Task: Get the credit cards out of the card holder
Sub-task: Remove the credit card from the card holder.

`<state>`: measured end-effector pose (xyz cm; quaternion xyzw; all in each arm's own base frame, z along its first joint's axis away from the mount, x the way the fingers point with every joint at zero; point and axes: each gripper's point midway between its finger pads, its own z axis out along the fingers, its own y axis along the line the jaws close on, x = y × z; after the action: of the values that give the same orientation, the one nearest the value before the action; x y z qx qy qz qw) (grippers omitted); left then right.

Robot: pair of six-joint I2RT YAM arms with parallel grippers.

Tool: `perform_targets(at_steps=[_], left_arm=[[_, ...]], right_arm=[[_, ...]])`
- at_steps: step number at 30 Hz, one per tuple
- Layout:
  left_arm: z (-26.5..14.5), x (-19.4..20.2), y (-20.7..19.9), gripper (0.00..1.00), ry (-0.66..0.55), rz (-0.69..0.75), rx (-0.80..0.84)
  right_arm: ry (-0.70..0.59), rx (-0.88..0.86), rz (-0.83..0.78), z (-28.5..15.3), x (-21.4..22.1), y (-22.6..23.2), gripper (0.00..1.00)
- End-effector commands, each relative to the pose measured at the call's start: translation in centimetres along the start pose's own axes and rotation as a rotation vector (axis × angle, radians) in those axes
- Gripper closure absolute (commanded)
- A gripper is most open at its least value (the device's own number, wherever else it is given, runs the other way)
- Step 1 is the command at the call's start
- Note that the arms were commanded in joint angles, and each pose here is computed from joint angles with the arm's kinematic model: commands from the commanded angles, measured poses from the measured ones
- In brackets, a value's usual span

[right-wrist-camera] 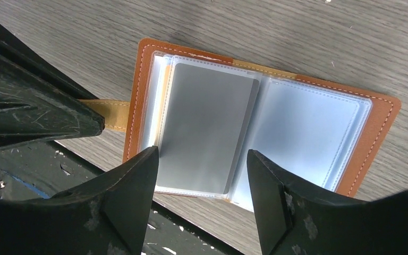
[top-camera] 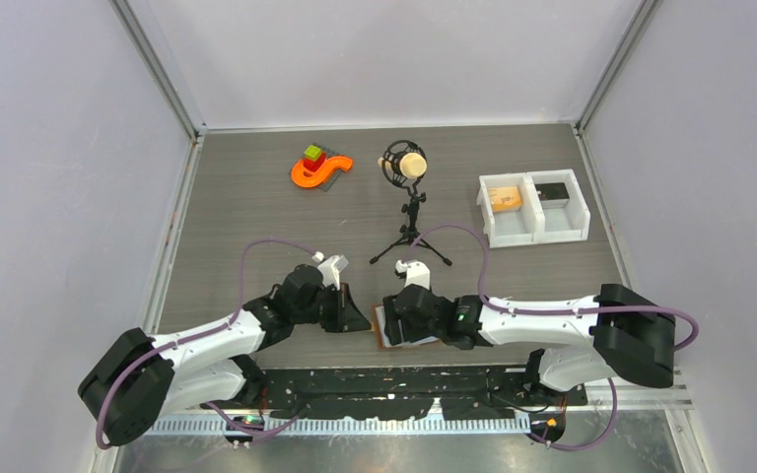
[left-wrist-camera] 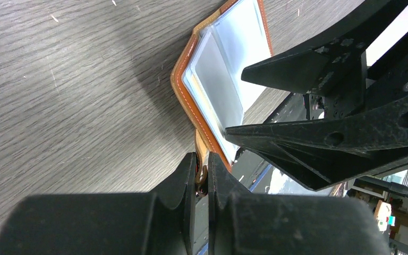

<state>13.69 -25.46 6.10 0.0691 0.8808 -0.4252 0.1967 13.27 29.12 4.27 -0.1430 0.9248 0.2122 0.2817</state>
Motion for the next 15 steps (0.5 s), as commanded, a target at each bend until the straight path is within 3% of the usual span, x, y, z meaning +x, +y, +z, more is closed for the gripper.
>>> perform_targets(at_steps=[1, 15], left_arm=[[0.0, -0.6, -1.2, 1.00, -0.013, 0.018, 0.049], [0.0, -0.6, -1.3, 1.00, -0.010, 0.018, 0.050]], right_arm=[[-0.011, -0.009, 0.008, 0.3, -0.2, 0.4, 0.32], [-0.054, 0.164, -0.032, -1.1, -1.3, -2.4, 0.36]])
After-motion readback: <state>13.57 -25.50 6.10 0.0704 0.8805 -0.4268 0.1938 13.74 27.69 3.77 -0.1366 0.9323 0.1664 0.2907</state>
